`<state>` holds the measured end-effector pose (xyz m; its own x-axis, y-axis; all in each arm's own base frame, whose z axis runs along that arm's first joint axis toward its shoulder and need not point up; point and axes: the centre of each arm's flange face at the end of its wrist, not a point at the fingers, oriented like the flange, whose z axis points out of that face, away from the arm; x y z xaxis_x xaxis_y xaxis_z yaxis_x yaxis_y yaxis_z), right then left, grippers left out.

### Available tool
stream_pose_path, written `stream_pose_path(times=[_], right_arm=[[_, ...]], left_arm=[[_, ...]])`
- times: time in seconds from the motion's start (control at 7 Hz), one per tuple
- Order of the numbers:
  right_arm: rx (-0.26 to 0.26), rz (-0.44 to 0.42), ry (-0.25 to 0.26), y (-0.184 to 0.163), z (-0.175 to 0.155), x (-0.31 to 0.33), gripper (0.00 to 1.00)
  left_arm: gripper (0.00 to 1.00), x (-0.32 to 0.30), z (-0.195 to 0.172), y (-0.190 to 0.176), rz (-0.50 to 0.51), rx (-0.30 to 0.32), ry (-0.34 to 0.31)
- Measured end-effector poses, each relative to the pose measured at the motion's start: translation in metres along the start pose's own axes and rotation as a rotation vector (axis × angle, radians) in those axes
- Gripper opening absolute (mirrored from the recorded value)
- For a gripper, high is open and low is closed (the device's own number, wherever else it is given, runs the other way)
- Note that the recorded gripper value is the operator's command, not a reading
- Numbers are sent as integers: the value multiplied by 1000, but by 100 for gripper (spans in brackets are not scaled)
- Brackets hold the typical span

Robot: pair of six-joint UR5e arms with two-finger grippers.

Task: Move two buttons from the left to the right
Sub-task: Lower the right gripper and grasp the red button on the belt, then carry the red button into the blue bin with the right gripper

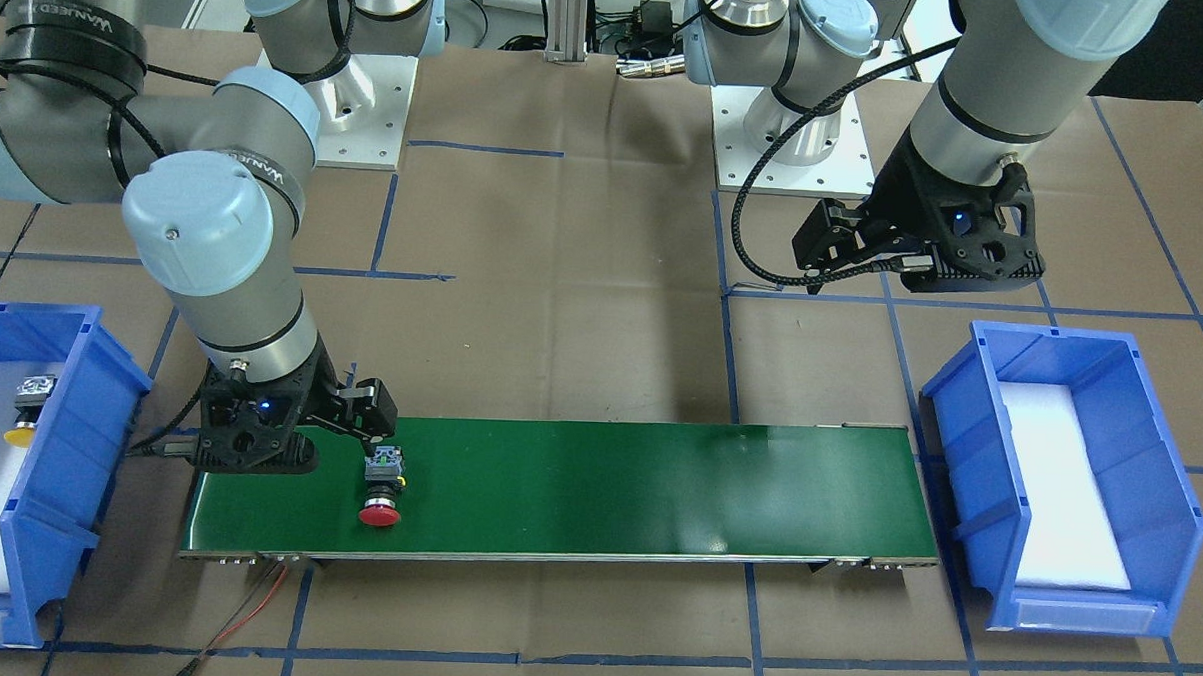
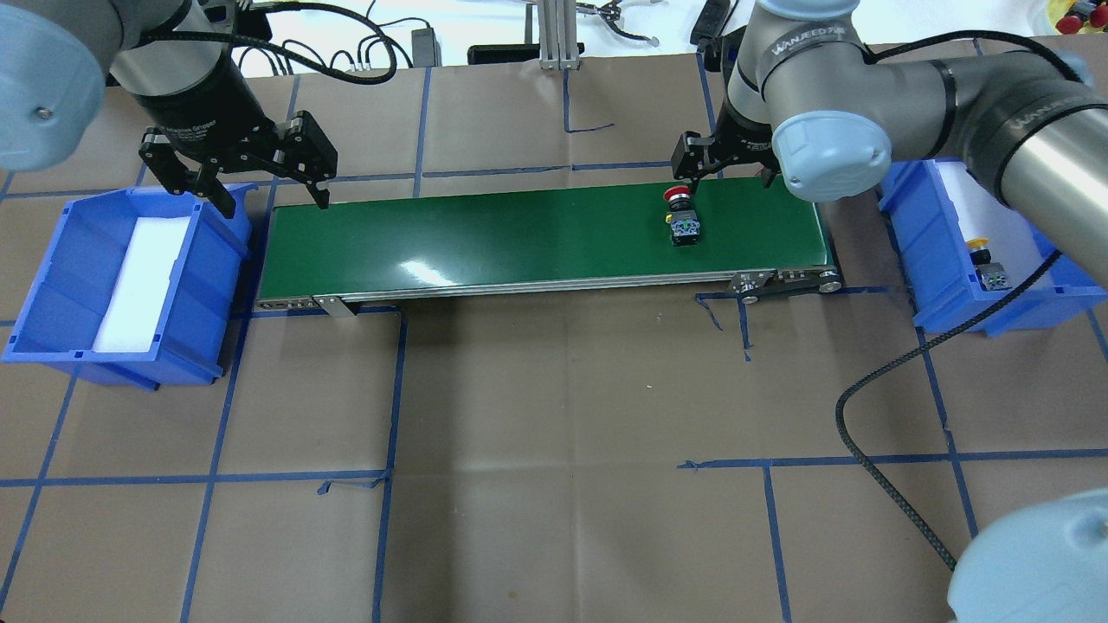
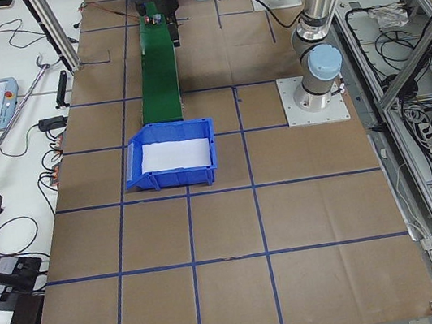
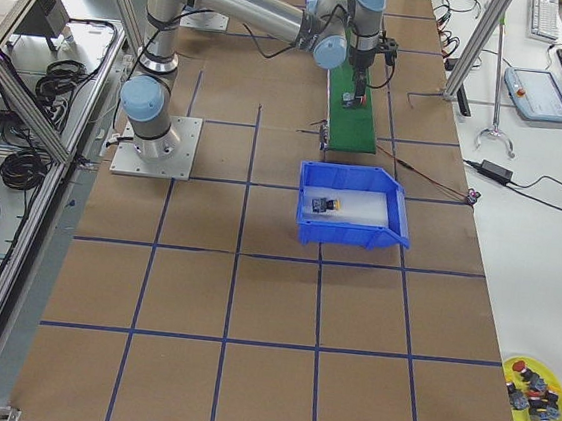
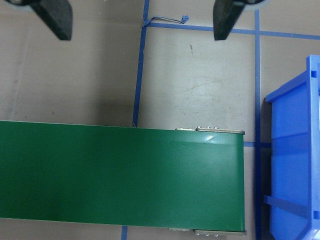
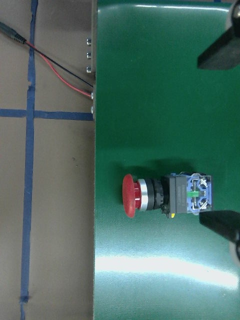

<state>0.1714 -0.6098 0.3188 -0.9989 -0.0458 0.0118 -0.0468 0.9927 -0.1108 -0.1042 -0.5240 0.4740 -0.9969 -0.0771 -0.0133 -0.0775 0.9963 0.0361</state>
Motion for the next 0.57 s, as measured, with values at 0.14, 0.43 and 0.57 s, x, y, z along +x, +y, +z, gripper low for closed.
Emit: stream_pose_path(times=[0.14,0.43,0.57], right_arm=[[-14,-6,-1,0,12,-3,99],[-49,-8,-1,-2,37,-4,99],[-63,-8,-1,-4,52,-4,98]], left_arm=[[100,0,0,0,0,0,0],[100,0,0,0,0,0,0],[100,0,0,0,0,0,0]])
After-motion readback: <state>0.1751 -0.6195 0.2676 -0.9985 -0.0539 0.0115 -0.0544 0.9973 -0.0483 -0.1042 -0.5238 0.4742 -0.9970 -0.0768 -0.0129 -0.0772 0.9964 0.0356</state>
